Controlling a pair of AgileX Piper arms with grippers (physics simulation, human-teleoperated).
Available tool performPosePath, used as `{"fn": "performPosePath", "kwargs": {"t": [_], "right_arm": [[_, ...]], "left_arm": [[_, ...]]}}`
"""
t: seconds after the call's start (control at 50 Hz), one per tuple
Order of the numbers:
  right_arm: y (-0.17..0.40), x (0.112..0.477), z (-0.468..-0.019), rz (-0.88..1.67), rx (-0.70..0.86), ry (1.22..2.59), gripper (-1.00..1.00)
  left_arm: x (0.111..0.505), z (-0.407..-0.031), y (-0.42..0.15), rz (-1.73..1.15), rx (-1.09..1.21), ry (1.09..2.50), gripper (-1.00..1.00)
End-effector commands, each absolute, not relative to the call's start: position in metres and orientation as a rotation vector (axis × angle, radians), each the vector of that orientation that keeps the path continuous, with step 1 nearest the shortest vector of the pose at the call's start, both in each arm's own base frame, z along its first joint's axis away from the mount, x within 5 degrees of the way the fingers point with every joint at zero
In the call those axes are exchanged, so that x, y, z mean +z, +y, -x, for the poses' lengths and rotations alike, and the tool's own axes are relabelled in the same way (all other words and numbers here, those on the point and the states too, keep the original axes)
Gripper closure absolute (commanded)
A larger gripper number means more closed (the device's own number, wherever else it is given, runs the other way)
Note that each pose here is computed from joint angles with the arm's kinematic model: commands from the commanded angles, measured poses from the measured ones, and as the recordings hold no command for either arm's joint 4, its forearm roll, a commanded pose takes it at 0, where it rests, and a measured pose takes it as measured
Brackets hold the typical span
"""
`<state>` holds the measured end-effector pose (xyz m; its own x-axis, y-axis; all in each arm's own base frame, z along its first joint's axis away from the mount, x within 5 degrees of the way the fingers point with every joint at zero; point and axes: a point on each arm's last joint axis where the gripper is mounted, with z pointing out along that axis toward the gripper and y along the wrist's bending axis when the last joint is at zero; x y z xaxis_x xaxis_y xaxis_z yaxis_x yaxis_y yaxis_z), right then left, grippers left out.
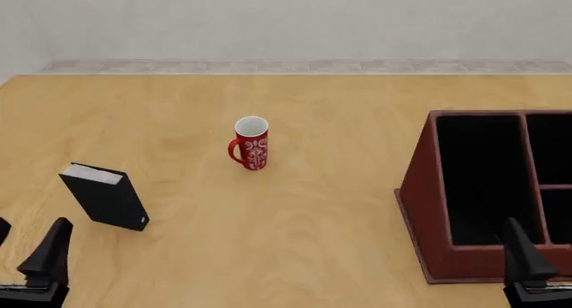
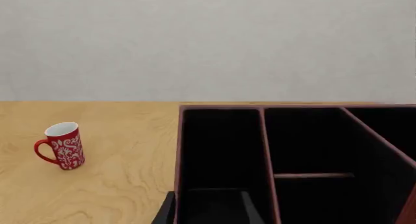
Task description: Pick up the book and place it in the left compartment of the caddy.
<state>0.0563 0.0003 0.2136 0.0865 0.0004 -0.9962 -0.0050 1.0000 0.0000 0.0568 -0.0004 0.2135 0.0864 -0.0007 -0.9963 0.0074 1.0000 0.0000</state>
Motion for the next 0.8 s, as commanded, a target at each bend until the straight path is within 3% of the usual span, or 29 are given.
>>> {"fn": "performPosePath", "kwargs": {"t": [0.02,0.44,0.8], "right_arm": [[0.0,0.214,-0.056,0.001,-0.001,1.484,-1.0],[0.001,0.214,-0.057,0.016,-0.003,1.493,-1.0],[0.031,0.27,-0.107,0.268,0.171,1.59,-1.0]], "left_arm": [[0.213,-0.056,0.0,0.0,0.0,1.486,-1.0],[0.213,-0.056,0.0,0.001,-0.001,1.487,-1.0],[0.213,-0.056,0.0,-0.001,0.002,1.485,-1.0]]}}
